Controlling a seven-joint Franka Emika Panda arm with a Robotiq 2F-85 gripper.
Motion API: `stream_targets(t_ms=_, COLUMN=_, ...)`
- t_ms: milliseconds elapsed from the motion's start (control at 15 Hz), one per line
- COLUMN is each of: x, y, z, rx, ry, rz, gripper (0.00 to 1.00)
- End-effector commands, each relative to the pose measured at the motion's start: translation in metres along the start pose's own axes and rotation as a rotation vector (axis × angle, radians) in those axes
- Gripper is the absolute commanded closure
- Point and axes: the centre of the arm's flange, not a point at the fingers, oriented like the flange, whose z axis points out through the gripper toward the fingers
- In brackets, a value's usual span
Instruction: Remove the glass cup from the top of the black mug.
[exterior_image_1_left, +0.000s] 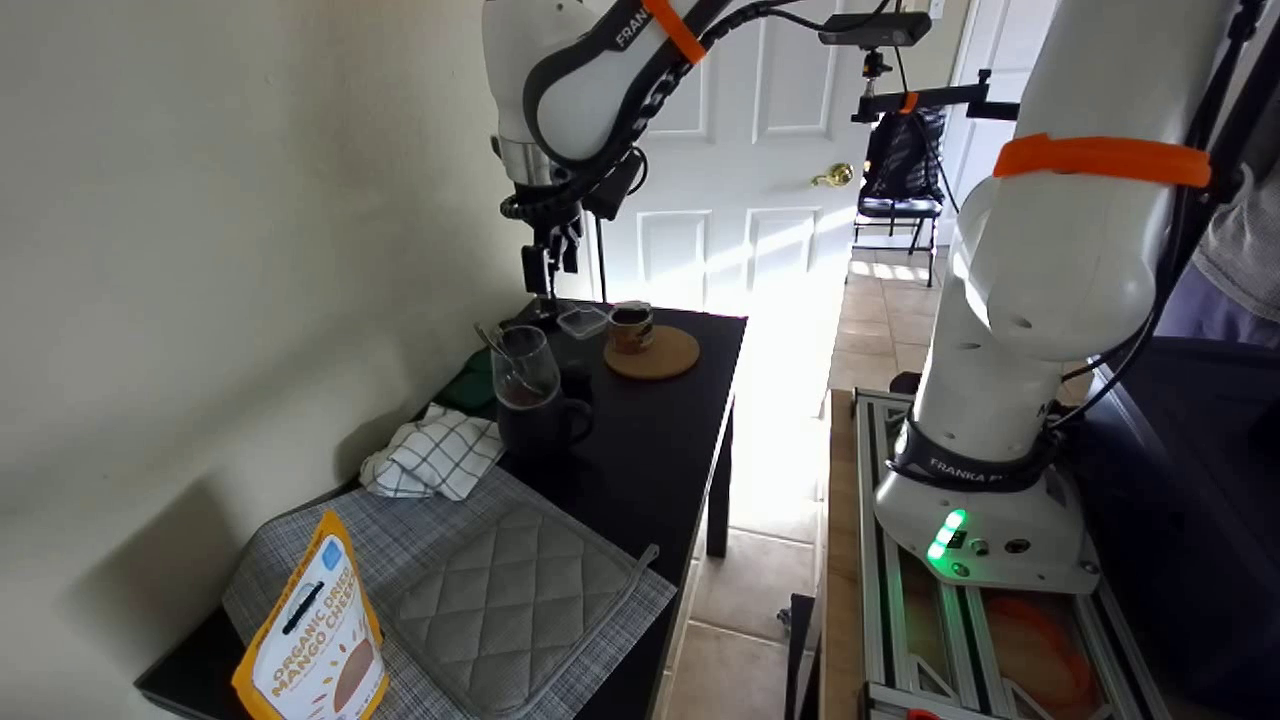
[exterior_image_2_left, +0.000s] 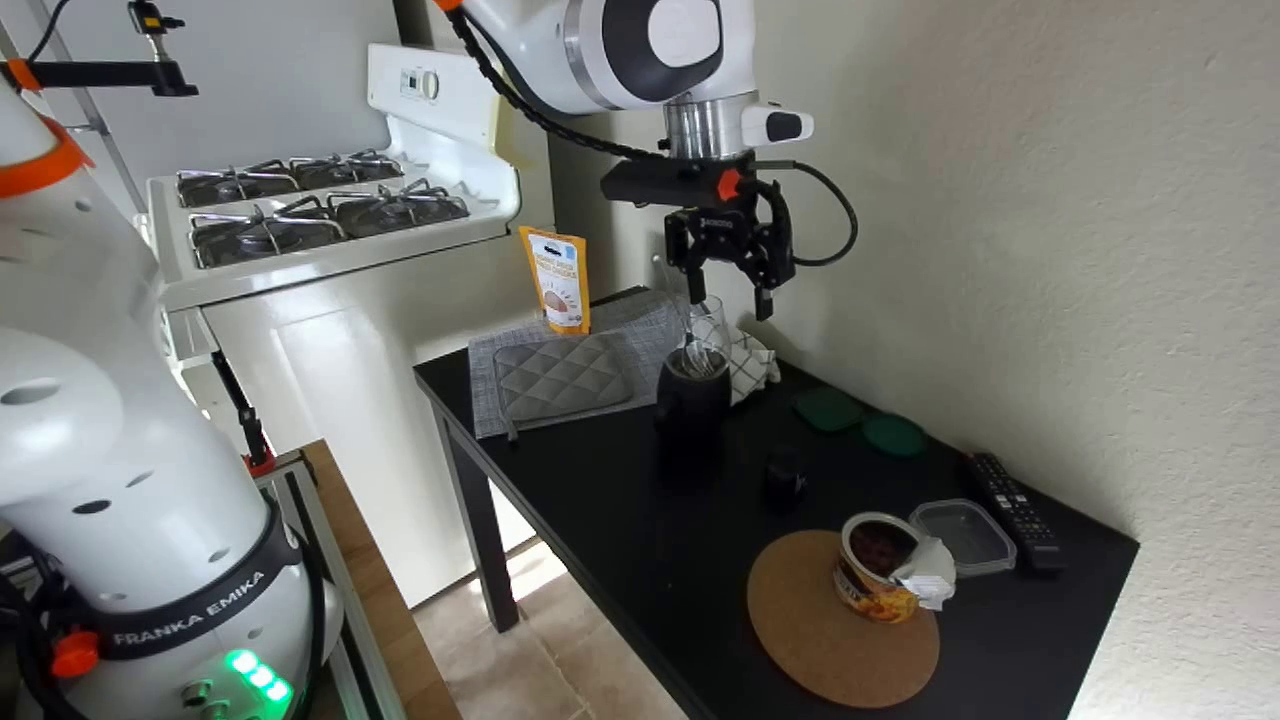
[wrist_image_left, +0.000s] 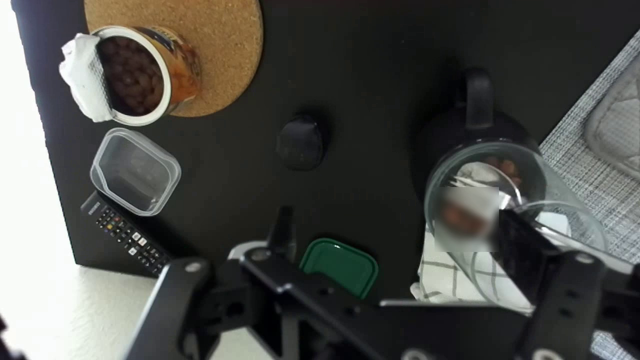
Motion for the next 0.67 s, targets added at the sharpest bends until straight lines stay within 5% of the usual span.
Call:
stream_targets(t_ms=0, x=0.017, y=-0.007, z=0.011, rx=0.009, ry=0.049, rz=0.032, gripper=0.00)
stream_targets(t_ms=400, x=0.023, y=-0.028, z=0.018, rx=0.008, ry=0.052, rz=-0.002, gripper=0.01)
stream_targets(t_ms=467, x=0.023, y=-0.029, z=0.020, rx=0.007, ry=0.046, rz=-0.006, gripper=0.18)
stream_targets(t_ms=600, x=0.024, y=-0.032, z=0.023, rx=0.004, ry=0.048, rz=-0.014, gripper=0.31)
